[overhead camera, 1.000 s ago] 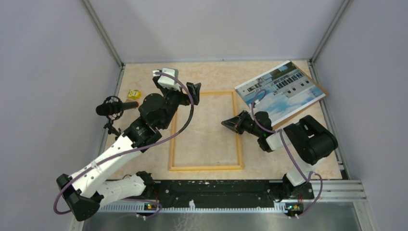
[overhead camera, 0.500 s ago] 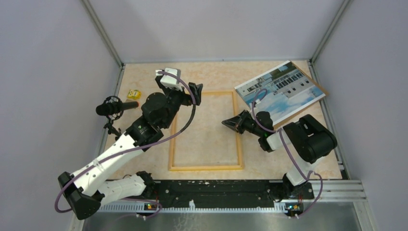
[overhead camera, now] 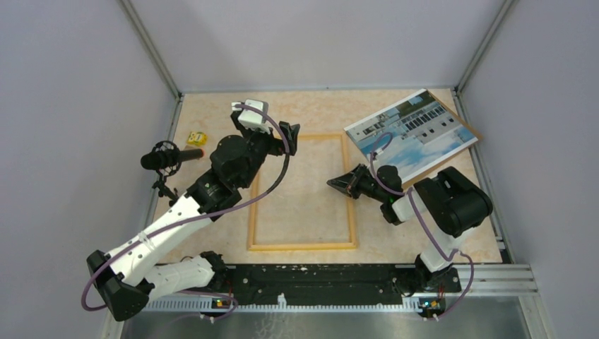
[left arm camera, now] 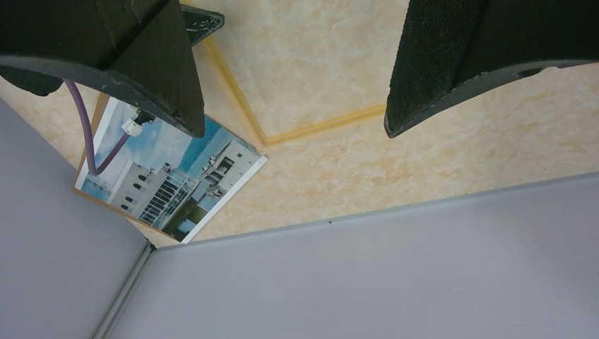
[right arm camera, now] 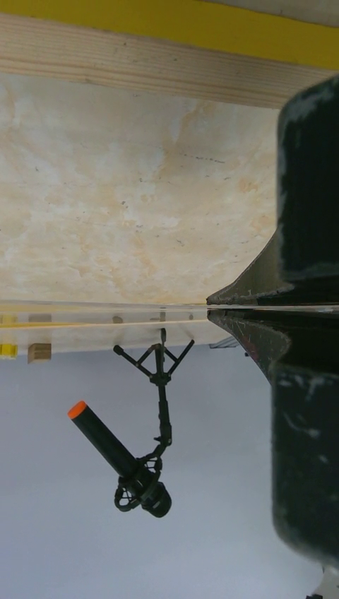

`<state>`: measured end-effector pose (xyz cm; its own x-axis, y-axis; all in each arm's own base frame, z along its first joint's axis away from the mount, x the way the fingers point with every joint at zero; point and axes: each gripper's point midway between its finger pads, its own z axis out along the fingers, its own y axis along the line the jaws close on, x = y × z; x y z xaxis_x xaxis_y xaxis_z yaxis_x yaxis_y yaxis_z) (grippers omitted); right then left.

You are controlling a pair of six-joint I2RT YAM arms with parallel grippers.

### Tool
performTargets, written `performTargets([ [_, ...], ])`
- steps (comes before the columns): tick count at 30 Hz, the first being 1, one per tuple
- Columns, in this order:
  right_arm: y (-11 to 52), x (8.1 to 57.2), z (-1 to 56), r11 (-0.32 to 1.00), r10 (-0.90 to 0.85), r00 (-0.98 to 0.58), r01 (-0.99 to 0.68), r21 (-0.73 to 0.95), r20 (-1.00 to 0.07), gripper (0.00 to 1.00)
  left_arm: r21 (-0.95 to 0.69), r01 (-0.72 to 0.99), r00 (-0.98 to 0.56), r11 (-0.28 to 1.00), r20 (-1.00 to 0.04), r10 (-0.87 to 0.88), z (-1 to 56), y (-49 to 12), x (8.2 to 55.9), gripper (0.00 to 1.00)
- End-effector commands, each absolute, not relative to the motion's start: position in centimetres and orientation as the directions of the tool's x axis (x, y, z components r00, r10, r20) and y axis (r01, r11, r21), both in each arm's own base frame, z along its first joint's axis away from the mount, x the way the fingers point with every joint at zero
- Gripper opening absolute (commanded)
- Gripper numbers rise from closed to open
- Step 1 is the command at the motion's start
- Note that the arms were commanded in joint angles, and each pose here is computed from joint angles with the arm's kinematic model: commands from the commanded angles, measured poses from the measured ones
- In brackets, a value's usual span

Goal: Put the photo into the frame
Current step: Place the photo frame item in the photo frame.

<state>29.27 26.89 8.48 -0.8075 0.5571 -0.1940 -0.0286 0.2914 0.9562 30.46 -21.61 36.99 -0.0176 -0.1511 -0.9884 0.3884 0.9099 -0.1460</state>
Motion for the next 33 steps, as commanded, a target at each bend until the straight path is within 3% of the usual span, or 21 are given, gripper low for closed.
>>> performTargets([
  [1,27.1,29.3,9.8,0.253,0.551,-0.803,-0.099,0.962,-0.228,0.00,-0.173,0.401,0.005,0.900,-0.982,-0.191,38.5,-21.9,30.4,0.99],
  [33,27.3,30.2,7.5,0.294,0.516,-0.821,-0.099,0.951,-0.245,0.00,-0.178,0.403,0.005,0.898,-0.980,-0.197,38.7,-21.8,30.3,0.99],
])
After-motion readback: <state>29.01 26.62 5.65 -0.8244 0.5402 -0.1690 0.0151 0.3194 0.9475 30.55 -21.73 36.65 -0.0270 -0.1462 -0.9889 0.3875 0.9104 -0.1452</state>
